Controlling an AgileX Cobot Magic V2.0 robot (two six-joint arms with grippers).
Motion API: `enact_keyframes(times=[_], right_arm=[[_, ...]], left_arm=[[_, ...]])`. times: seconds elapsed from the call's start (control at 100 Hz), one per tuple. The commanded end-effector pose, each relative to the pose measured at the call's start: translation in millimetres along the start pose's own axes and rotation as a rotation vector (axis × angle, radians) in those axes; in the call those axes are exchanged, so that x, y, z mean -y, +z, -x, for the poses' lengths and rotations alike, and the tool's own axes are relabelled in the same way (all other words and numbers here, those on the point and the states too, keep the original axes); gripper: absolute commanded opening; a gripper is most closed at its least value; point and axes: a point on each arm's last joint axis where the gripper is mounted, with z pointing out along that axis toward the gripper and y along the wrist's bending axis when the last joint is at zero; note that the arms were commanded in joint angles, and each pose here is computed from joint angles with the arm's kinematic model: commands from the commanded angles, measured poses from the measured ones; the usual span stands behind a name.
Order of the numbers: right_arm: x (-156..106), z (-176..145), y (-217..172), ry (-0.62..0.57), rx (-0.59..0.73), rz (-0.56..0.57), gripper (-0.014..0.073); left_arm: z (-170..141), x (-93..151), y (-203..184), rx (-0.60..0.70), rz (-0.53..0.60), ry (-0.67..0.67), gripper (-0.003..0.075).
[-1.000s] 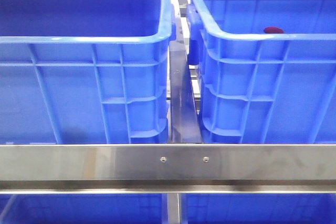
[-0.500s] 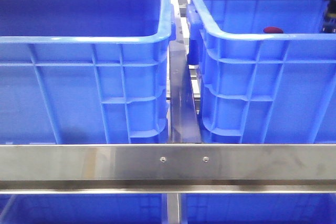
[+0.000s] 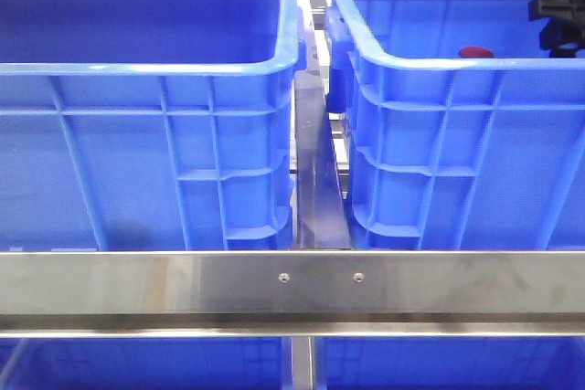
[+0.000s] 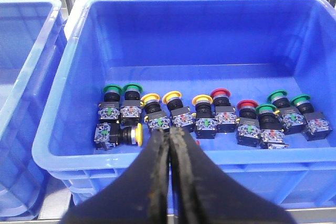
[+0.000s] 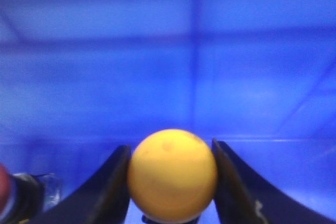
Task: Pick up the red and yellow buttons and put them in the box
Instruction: 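Lower the yellow button beside the red one and open the right gripper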
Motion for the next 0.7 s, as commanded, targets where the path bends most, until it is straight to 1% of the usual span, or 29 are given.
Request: enact_keyframes(times=[0.0,0.18,0.37,0.42,0.49,0.54,0.61,0.69], right_arm=[[-0.5,27.1,-10.7,0.053,0.093,0.019,0.0194],[1.5,11.2,4.1,0.060,0.045,0.016,0.0194],[1.7,10.8,4.2,0.060,0.043,0.014,0.0197],[1.7,10.8,4.2,0.060,0.043,0.014,0.0211],[1.7,10.8,4.2,0.060,0.043,0.014,0.0267],[1.7,10.8,4.2,0.060,0.043,0.014,0.0325],[1.7,10.8,4.2,0.060,0.043,0.014,0.0428],[1.8,12.8,2.3,0.059,0.048,0.010,0.0511]], left_arm=[[15.2,1.2,-3.2,0.107,-0.010,-0.020,-0.0019],[15.2,1.2,-3.2,0.107,-0.010,-0.020,-0.0019],[15.2,1.2,-3.2,0.107,-0.010,-0.020,-0.0019],[15.2,1.2,-3.2,0.107,-0.010,-0.020,-0.0019],[15.2,1.2,-3.2,0.107,-0.010,-0.020,-0.0019],[15.2,1.2,-3.2,0.107,-0.010,-0.020,-0.0019],[15.2,1.2,-3.2,0.107,-0.010,-0.020,-0.0019],[15.2,1.2,-3.2,0.107,-0.010,-0.020,-0.0019]])
